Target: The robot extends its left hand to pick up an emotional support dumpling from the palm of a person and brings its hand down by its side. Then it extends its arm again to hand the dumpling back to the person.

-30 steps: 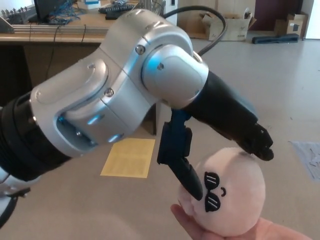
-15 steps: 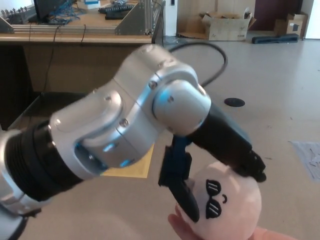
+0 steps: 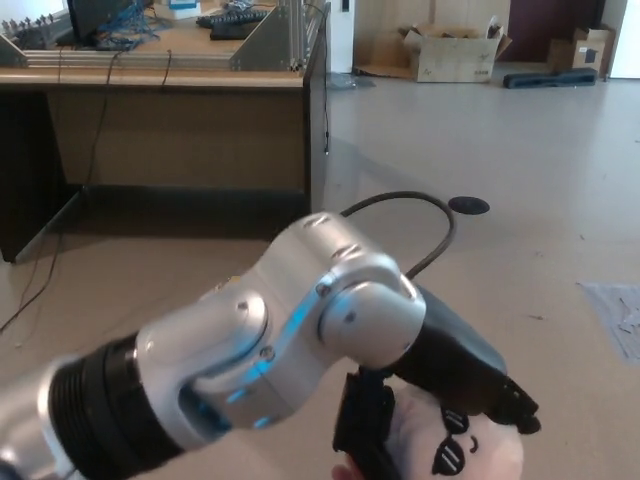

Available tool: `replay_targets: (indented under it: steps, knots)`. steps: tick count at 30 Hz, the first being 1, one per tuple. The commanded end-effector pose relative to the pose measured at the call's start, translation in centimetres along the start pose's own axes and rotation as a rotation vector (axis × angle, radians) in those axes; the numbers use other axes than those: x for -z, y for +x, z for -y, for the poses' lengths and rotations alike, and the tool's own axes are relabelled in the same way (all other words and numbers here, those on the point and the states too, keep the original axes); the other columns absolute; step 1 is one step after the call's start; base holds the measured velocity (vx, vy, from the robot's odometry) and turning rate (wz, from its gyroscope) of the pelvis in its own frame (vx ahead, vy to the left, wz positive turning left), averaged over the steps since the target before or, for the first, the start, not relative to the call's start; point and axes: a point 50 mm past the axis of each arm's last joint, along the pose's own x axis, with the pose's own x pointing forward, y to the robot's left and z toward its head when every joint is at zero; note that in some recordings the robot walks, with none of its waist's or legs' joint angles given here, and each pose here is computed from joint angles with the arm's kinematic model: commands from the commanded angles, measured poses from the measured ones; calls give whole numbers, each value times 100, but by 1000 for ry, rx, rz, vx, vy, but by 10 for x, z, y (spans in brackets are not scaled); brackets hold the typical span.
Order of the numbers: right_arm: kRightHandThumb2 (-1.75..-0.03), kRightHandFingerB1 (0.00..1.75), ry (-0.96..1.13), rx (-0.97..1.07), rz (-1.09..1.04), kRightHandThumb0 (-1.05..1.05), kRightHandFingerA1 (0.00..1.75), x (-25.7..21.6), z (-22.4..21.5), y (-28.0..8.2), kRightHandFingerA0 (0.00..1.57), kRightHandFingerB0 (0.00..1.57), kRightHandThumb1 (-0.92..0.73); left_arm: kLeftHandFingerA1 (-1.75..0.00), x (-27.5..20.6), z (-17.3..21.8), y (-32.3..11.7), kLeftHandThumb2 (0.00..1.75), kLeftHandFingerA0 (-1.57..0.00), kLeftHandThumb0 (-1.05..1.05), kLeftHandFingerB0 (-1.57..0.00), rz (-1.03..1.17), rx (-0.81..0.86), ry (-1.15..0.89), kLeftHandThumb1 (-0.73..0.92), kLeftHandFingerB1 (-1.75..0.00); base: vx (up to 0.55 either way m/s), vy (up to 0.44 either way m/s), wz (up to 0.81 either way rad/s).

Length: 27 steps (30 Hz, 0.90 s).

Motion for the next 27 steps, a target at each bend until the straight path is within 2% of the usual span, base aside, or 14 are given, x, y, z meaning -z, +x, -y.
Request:
replay_targets:
  steps: [1,3,4,5,6,8,9,14,15,18,20,21,26,27]
  knots:
    - [-61,33,-46,19,32,-53,45,-10,7,4,65,41,-68,-108,-1,9,4,57,-61,-28,-23,17,-87,-2,57,-30,0,0,0]
    - [-59,33,-20,13,44,-51,41,-10,6,3,56,36,-63,-108,-2,11,5,58,-64,-25,-46,17,-103,6,61,-34,0,0,0]
    - [-77,44,3,6,58,-44,59,-11,5,3,62,32,-49,-92,-3,12,5,87,-76,-36,-62,12,-124,25,49,-60,0,0,0]
    - [-77,44,11,6,63,-44,59,-11,5,3,62,32,-49,-92,-3,13,5,87,-76,-36,-62,9,-135,31,49,-60,0,0,0]
    - [-57,33,20,14,65,-29,50,-11,5,4,71,38,-59,-84,-3,14,5,89,-80,-40,-67,10,-153,40,50,-63,0,0,0]
    - [-57,33,25,23,64,-29,50,-11,4,5,71,38,-59,-84,-3,16,6,89,-80,-40,-67,14,-168,49,50,-63,0,0,0]
    - [-57,33,24,25,64,-32,50,-12,4,5,69,37,-59,-90,-2,16,5,58,-81,-36,-73,14,-176,47,60,-43,0,0,0]
    - [-58,33,25,26,63,-33,63,-13,4,6,75,35,-59,-96,1,18,5,58,-82,-35,-73,13,-209,39,60,-44,0,0,0]
    - [-59,33,29,26,66,-37,49,-14,4,7,69,38,-59,-119,3,18,5,61,-75,-33,-69,8,-220,33,69,-43,0,0,0]
    - [-59,33,23,20,76,-38,49,-16,3,8,70,38,-60,-121,6,19,4,62,-74,-33,-67,1,-240,15,71,-42,0,0,0]
    - [-60,33,10,21,75,-38,52,-17,2,8,79,38,-63,-116,8,20,3,62,-75,-34,-68,-6,-234,1,73,-42,0,0,0]
    - [-79,46,17,18,75,-50,62,-17,3,9,65,32,-48,-72,10,20,3,62,-86,-33,-68,7,-255,-31,74,-44,0,0,0]
    - [-79,46,27,15,75,-50,62,-17,3,9,65,32,-48,-72,13,22,3,62,-86,-33,-68,27,-289,-81,74,-44,0,0,0]
    - [-79,47,32,18,72,-53,60,-17,3,9,62,35,-46,-146,15,25,5,65,-77,-26,-77,53,-382,-187,78,-97,0,0,0]
